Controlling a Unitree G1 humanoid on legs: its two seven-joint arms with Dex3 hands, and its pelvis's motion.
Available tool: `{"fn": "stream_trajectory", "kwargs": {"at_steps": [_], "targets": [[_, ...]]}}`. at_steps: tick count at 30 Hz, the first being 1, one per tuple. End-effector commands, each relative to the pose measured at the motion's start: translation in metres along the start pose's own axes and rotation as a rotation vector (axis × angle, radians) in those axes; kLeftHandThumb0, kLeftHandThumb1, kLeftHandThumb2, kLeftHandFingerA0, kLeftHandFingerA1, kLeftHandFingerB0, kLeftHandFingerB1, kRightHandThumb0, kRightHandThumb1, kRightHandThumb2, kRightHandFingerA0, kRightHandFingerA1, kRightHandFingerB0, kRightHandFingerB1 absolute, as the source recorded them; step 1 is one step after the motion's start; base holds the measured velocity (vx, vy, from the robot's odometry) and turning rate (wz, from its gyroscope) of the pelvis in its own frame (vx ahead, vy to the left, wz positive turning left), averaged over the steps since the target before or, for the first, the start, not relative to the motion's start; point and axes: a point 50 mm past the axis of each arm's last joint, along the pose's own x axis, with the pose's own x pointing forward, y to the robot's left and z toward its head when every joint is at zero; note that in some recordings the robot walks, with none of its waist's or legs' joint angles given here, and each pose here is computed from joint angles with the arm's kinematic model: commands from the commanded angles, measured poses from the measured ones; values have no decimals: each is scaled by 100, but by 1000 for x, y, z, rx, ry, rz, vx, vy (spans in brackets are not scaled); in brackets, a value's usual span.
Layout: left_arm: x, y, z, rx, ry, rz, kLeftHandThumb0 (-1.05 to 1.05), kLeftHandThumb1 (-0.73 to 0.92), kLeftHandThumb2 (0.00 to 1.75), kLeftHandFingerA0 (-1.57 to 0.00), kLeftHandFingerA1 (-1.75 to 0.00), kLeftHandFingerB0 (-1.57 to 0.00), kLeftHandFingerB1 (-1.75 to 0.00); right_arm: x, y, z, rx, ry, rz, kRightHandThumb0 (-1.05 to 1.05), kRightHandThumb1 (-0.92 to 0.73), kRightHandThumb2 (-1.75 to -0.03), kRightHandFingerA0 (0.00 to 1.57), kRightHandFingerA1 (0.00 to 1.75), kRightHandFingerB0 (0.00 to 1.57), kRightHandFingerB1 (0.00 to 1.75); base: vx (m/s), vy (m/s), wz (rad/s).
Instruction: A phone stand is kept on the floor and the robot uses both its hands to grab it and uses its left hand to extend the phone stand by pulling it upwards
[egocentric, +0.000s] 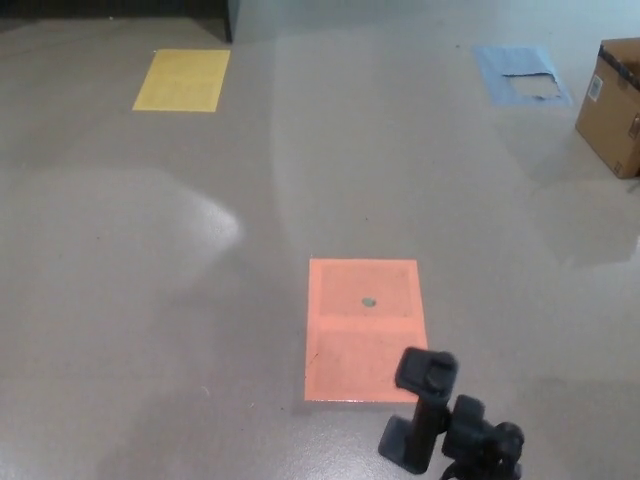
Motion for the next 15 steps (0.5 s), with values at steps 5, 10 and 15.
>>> {"fn": "stream_trajectory", "kwargs": {"at_steps": [5,10,15], "targets": [[-14,5,20,201,-378,-194,-39,28,94,0,-49,0,-47,-16,-26,7,-122,-179,18,-102,-58,-98,0,10,0,16,0,0,0],[-8,-4,21,163,-415,-141,-88,56,88,-11,-38,-14,-39,-9,-26,10,-139,-187,18,-103,-59,-97,0,9,0,18,0,0,0],[-5,-9,24,138,-455,-108,-84,71,62,-17,-28,-20,-30,-7,-25,17,-95,-198,-3,-105,-60,-98,0,9,0,18,0,0,0]]}}
